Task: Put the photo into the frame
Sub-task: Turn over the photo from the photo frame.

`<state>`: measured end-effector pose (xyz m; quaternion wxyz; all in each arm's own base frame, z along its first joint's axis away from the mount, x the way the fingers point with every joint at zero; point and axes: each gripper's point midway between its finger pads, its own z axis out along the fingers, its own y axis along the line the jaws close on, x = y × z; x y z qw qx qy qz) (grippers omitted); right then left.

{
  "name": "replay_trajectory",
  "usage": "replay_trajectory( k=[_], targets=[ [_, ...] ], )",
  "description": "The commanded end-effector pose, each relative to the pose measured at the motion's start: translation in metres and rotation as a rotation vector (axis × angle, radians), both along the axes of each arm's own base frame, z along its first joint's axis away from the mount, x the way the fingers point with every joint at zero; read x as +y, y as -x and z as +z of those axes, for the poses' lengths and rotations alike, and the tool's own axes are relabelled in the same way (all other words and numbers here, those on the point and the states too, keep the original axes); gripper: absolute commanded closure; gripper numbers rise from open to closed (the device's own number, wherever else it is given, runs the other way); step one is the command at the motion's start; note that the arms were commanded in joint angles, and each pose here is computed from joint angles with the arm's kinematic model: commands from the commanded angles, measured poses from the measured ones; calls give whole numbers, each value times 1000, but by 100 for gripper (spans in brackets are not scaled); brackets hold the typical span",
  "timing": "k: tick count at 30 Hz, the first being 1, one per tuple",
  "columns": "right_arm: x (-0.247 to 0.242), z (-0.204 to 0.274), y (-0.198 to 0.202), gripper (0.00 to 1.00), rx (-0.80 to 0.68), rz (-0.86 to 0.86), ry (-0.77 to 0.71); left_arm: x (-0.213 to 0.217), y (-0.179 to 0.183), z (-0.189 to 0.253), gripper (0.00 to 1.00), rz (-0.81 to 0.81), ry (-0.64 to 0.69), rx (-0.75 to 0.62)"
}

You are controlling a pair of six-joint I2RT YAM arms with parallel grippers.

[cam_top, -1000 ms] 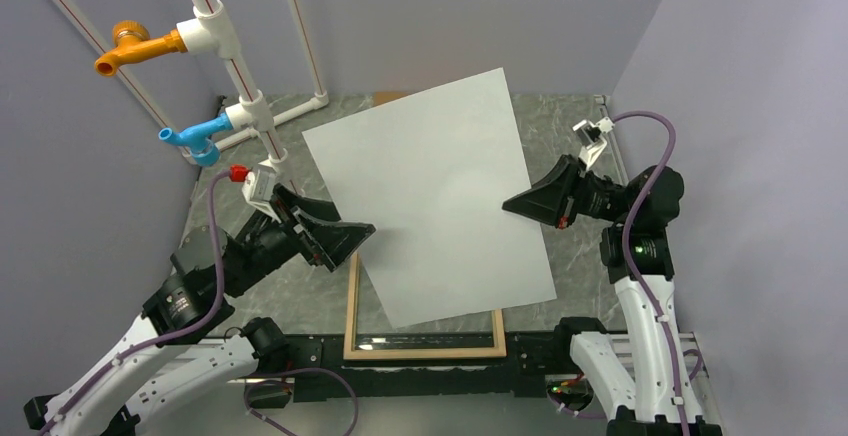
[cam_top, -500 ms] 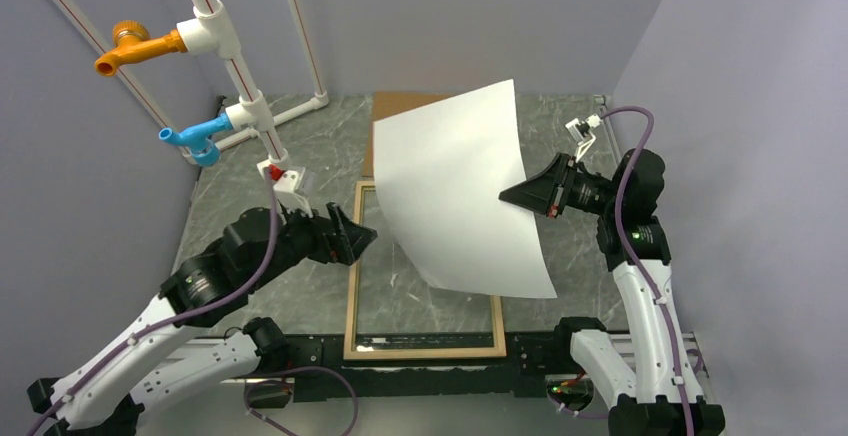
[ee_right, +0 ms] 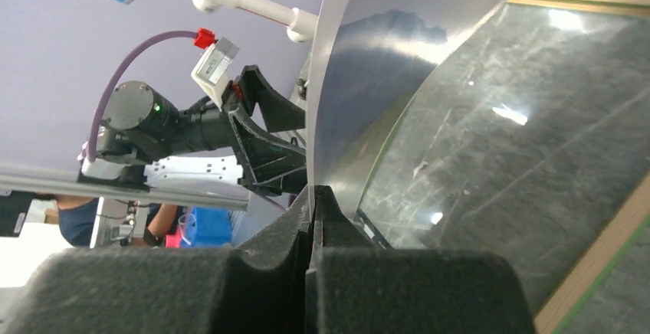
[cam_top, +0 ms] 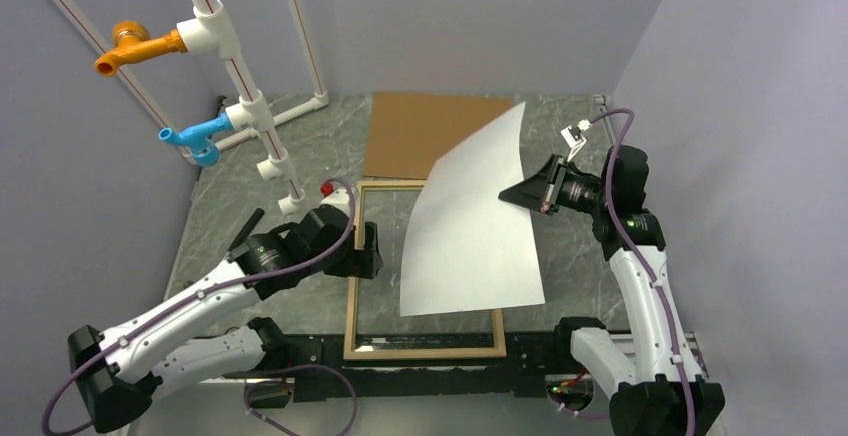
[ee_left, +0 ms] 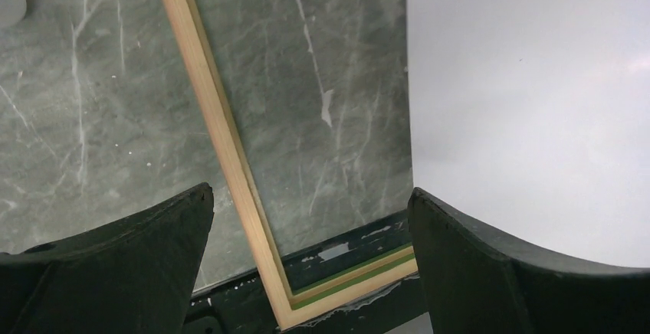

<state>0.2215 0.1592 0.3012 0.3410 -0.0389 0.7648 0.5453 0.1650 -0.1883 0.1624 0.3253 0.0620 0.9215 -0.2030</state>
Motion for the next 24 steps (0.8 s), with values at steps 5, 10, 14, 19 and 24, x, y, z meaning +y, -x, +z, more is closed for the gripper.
replay_trajectory(
  k=[5, 10, 14, 19, 24],
  targets=[
    [-5, -12, -15, 100, 76, -93, 34, 9, -7, -38, 0, 43, -110, 98],
    [11, -15, -14, 100, 100, -74, 0, 20, -8, -55, 1, 52, -108, 134],
    [37, -13, -9, 100, 97, -26, -21, 36, -5, -61, 0, 85, -78, 146],
    [64, 2, -5, 100, 84, 35, -73, 53, -4, -58, 1, 135, -5, 118],
    [82, 30, 6, 100, 10, 97, -130, 56, -7, -46, 1, 159, 54, 49]
  ],
)
